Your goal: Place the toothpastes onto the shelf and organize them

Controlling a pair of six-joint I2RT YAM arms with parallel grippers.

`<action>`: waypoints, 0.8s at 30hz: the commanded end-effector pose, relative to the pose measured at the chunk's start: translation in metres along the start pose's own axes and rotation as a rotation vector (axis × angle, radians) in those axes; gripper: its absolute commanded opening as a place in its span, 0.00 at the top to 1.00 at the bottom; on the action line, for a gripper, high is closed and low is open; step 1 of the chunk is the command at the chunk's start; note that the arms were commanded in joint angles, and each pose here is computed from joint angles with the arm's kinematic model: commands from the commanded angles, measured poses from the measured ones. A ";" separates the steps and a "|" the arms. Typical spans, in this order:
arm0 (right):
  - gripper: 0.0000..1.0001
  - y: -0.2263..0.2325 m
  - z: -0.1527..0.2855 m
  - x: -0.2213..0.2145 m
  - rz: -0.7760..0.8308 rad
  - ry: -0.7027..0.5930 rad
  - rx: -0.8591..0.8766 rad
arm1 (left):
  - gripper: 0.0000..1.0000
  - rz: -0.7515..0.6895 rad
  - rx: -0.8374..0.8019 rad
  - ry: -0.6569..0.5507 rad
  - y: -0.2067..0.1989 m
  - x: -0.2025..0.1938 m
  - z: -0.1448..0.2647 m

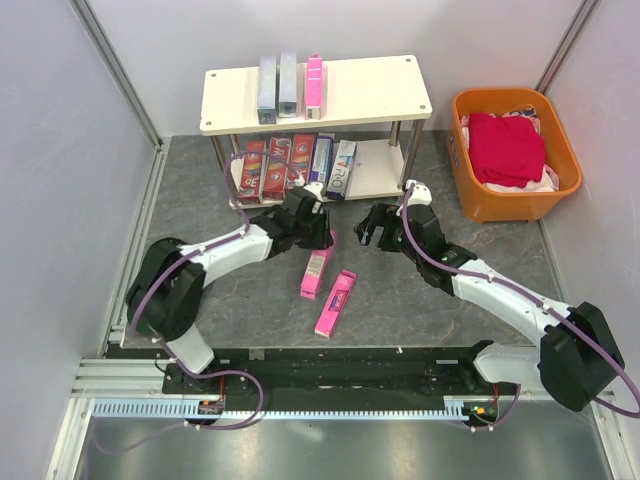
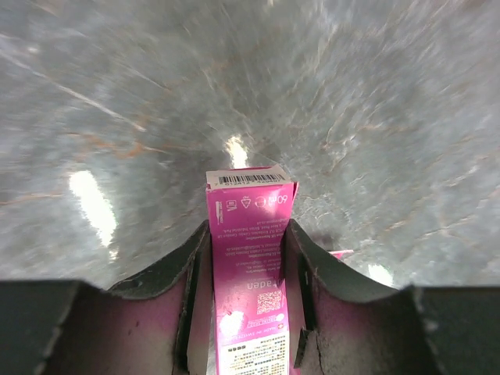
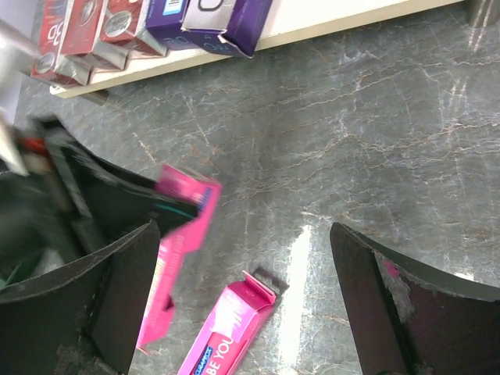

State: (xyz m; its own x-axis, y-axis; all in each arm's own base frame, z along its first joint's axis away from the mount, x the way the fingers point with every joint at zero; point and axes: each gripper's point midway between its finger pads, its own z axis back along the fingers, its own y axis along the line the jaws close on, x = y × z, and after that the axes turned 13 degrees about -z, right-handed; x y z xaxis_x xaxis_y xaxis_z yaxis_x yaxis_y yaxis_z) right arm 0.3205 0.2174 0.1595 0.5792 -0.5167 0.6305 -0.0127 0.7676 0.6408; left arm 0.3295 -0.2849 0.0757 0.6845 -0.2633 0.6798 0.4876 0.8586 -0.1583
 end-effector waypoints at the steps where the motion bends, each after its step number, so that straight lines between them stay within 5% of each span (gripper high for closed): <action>1: 0.02 0.024 0.007 0.009 0.014 -0.005 0.095 | 0.64 0.049 -0.126 -0.137 0.003 0.036 0.035; 16: 0.02 0.109 0.023 -0.052 0.170 0.189 0.439 | 0.64 0.211 -0.623 -0.373 0.002 0.082 0.118; 24: 0.03 0.135 0.026 -0.071 0.127 0.242 0.549 | 0.64 0.237 -0.818 -0.475 -0.006 0.099 0.153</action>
State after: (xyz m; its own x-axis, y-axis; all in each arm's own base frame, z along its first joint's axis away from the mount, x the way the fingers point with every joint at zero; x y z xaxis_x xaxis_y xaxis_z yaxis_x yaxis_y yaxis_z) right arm 0.2528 0.3279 0.1755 0.7439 -0.2460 0.6214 -0.4004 0.5803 0.7091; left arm 0.3284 -0.2416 0.1995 0.6632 0.1884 0.7244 0.6049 0.4350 -0.6670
